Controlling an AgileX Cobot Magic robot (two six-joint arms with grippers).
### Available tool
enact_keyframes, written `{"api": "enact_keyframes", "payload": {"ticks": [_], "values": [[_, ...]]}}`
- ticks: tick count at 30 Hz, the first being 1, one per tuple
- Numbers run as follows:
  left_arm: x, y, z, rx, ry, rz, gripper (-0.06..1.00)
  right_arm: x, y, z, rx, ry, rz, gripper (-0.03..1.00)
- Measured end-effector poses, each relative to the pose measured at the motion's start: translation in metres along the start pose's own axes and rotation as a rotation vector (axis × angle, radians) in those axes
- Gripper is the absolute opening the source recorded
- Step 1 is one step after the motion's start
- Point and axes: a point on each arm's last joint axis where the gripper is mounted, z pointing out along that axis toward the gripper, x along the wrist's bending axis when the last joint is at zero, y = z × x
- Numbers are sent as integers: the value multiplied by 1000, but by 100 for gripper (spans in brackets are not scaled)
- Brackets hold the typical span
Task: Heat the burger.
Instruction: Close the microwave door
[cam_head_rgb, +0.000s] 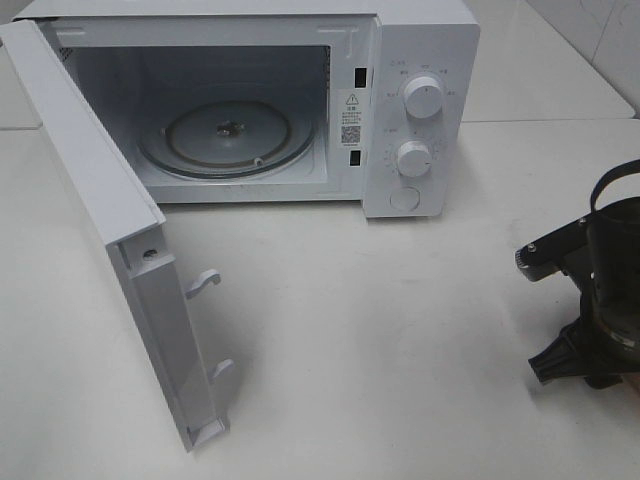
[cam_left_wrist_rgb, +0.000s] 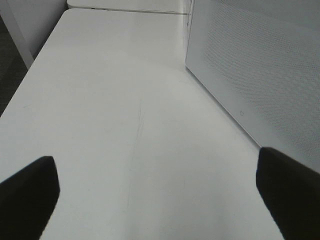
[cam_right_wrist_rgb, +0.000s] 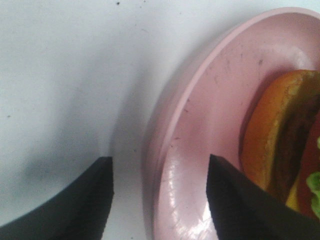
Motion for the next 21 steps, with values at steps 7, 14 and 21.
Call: {"api": "enact_keyframes", "payload": {"ticks": [7, 14, 21], "values": [[0, 0, 0, 0, 0, 0, 99, -13, -2, -27, -46, 81, -4, 58], [0, 0, 0, 0, 0, 0, 99, -22, -9, -55, -100, 220, -68, 70], [0, 0, 0, 0, 0, 0, 99, -39, -20, -87, -185, 325, -132, 76]]}}
